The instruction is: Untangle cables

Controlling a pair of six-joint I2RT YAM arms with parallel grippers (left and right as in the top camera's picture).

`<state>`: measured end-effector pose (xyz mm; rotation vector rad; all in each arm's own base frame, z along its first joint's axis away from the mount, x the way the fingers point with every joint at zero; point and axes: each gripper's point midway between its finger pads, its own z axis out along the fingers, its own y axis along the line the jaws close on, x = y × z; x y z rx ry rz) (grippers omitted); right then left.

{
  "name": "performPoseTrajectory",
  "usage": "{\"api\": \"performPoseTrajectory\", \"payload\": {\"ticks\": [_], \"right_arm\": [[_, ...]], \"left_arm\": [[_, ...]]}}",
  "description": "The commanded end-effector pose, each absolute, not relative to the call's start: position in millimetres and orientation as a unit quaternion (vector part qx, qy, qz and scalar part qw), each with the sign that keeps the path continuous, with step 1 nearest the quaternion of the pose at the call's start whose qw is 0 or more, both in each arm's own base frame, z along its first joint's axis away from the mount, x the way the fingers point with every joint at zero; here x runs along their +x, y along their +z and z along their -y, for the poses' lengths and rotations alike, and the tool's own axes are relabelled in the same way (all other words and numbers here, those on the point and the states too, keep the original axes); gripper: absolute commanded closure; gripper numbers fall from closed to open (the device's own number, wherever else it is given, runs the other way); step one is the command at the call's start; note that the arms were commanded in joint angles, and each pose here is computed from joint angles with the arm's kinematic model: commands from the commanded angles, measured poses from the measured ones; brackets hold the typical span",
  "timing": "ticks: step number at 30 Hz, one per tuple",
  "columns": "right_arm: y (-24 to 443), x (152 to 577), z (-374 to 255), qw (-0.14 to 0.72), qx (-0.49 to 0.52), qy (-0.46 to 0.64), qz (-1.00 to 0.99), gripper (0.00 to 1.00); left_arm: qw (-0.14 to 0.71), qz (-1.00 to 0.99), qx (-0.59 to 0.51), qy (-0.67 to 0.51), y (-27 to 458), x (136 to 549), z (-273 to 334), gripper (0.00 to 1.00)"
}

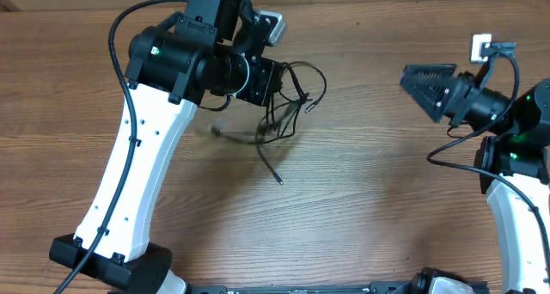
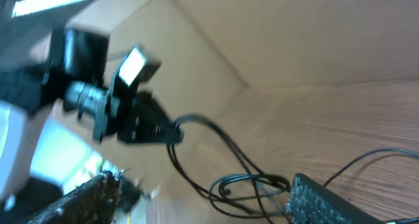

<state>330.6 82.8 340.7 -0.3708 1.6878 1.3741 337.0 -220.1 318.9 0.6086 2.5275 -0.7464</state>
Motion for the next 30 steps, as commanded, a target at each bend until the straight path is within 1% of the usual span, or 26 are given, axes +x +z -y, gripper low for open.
{"api": "performPoseTrajectory", "payload": {"ticks": [1,3,5,6,7,8,10,11,12,17,21,24,26,30], "right_arm": [[343.8,303.8,-102.6,0.457,-0.282,0.543,-0.646,0.21],[342.1,301.7,-108.8,0.462,-0.302,0.538,-0.637,0.21],[337.0,303.0,-115.3,0.463,-0.306,0.536,-0.636,0.24],[331.9,307.8,-117.5,0.459,-0.286,0.538,-0.646,0.26],[328.4,311.2,-118.0,0.457,-0.273,0.538,-0.654,0.30],[318.3,321.7,-117.1,0.448,-0.228,0.535,-0.679,0.36],[303.7,332.1,-114.5,0.432,-0.173,0.529,-0.709,0.43],[291.2,335.9,-114.1,0.411,-0.134,0.528,-0.731,0.43],[285.2,335.1,-115.9,0.397,-0.121,0.530,-0.740,0.44],[268.7,319.5,-140.6,0.331,-0.109,0.554,-0.756,0.43],[267.6,311.5,-163.4,0.309,-0.123,0.562,-0.757,0.43],[262.3,315.0,-171.2,0.291,-0.087,0.558,-0.772,0.42],[258.8,319.3,-172.7,0.279,-0.052,0.555,-0.782,0.37],[252.4,330.4,-168.5,0.270,0.015,0.543,-0.795,0.33]], "left_arm": [[0.218,-0.873,0.273,-0.340,334.7,326.2,241.8,0.96],[0.219,-0.867,0.277,-0.351,337.6,324.9,244.8,0.96],[0.219,-0.867,0.277,-0.351,337.8,325.0,244.9,0.96],[0.219,-0.867,0.277,-0.351,337.7,325.0,244.9,0.96],[0.219,-0.867,0.277,-0.351,337.8,325.0,244.9,0.96],[0.219,-0.867,0.277,-0.351,337.8,325.1,244.9,0.96],[0.221,-0.868,0.276,-0.349,337.6,326.0,244.4,0.96],[0.223,-0.868,0.276,-0.348,337.8,326.9,244.3,0.96],[0.224,-0.867,0.277,-0.348,338.3,327.5,244.6,0.96],[0.241,-0.857,0.284,-0.356,344.7,332.2,249.5,0.96],[0.247,-0.847,0.298,-0.365,349.0,329.0,259.5,0.96],[0.256,-0.838,0.310,-0.368,352.9,328.1,267.9,0.96],[0.263,-0.833,0.315,-0.370,355.3,328.4,272.0,0.96],[0.268,-0.831,0.317,-0.371,357.0,329.8,273.0,0.96]]}}
